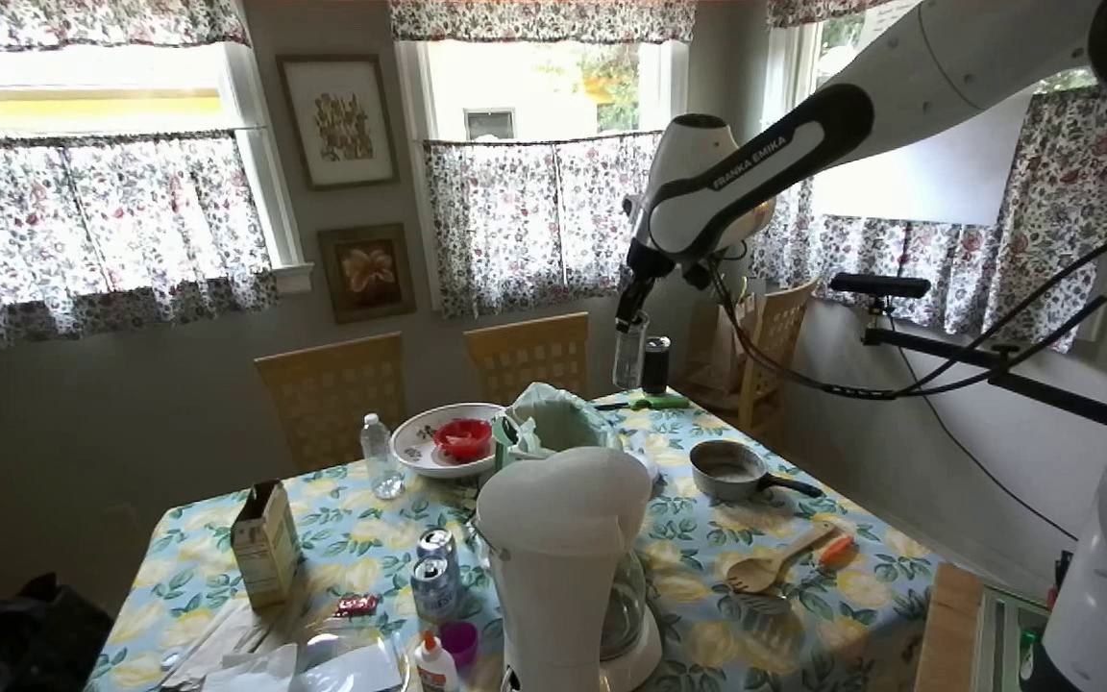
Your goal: Pick up the 2 bottles and throw them in the bin
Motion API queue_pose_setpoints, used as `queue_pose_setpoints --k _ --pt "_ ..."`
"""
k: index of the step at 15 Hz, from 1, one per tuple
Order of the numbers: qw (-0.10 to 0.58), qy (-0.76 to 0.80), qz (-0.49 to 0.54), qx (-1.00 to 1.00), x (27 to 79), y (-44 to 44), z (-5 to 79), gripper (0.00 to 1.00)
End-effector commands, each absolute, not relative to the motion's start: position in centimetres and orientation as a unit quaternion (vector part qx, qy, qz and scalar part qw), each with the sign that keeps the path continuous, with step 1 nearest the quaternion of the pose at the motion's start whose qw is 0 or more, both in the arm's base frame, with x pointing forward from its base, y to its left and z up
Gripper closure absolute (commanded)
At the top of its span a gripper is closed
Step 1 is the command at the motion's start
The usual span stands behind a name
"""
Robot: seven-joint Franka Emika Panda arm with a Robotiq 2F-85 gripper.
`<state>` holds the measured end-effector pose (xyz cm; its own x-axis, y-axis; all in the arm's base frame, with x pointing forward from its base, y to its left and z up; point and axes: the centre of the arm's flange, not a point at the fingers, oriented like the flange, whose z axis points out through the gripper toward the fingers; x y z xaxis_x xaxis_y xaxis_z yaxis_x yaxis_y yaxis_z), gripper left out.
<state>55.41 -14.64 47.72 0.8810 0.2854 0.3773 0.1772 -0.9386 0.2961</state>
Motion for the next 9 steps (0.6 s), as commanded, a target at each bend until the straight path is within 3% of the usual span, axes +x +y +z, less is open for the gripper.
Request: queue_pose_setpoints --k 1,9 --pt "0.132 0.144 0.245 0.95 56.6 -13.0 49.6 0.62" --pt "0.128 0.182 0.273 0.936 59.8 -10.1 51.4 0.62"
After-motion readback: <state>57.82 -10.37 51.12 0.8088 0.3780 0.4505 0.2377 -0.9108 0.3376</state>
